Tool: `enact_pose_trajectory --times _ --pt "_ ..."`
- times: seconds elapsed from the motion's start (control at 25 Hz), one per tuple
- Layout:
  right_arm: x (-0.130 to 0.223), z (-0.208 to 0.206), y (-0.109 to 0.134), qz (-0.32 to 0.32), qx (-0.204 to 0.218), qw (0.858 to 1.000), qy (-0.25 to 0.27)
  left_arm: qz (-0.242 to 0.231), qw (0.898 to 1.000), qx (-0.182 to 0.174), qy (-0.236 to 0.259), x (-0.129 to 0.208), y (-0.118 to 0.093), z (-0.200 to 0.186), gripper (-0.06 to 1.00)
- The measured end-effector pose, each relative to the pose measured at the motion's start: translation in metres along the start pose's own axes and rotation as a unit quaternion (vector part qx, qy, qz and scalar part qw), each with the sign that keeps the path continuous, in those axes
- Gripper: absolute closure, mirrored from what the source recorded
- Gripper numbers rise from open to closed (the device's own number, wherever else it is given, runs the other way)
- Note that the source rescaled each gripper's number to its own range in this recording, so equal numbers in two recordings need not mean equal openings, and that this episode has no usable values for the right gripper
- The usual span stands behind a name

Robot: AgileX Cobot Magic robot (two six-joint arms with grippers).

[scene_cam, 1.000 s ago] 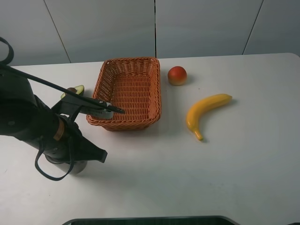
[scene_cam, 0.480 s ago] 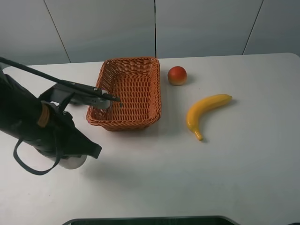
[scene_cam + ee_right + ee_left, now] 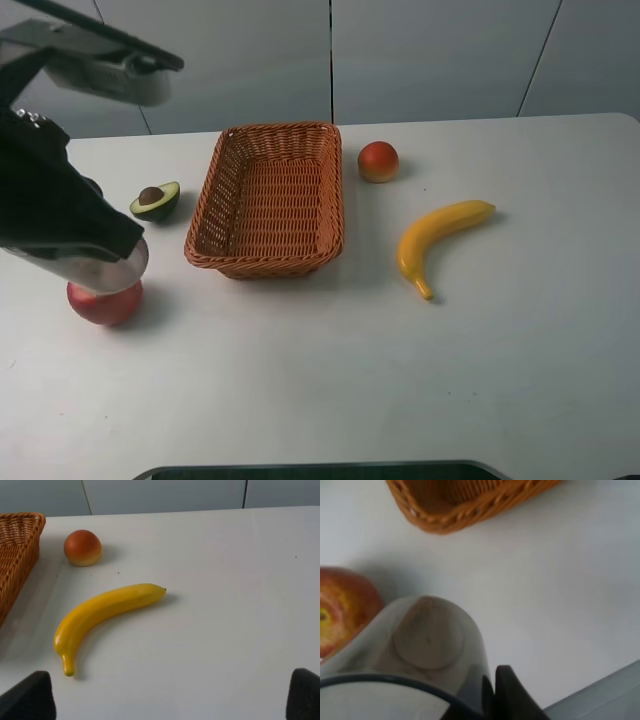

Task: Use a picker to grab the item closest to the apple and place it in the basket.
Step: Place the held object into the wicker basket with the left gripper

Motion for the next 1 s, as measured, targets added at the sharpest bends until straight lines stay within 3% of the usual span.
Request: enact_pose_trajectory --times 0.24,0.44,1.0 --pt "0.0 0.0 0.0 0.0 0.0 1.0 0.0 0.013 0.999 -0.007 -0.049 -0.028 -0.003 -0.027 0.94" --pt "0.0 0.0 0.0 0.0 0.0 1.0 0.0 0.032 0.996 -0.025 -0.075 -0.049 -0.006 -0.027 0.94" --pt "0.0 0.0 0.0 0.0 0.0 1.0 0.0 0.098 0.987 -0.018 -0.125 -0.098 -0.05 0.058 0.94"
Point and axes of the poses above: a point on each arm's last joint axis where the gripper is mounted, z pointing out along that axis toward the gripper, y along the wrist's bending axis when the last joint is at zero, x = y × z, the point moved 6 cm from there along z, pointing out along that axis toward the gripper, and after that the axes turned 13 degrees about -z, right-handed, at the moved point
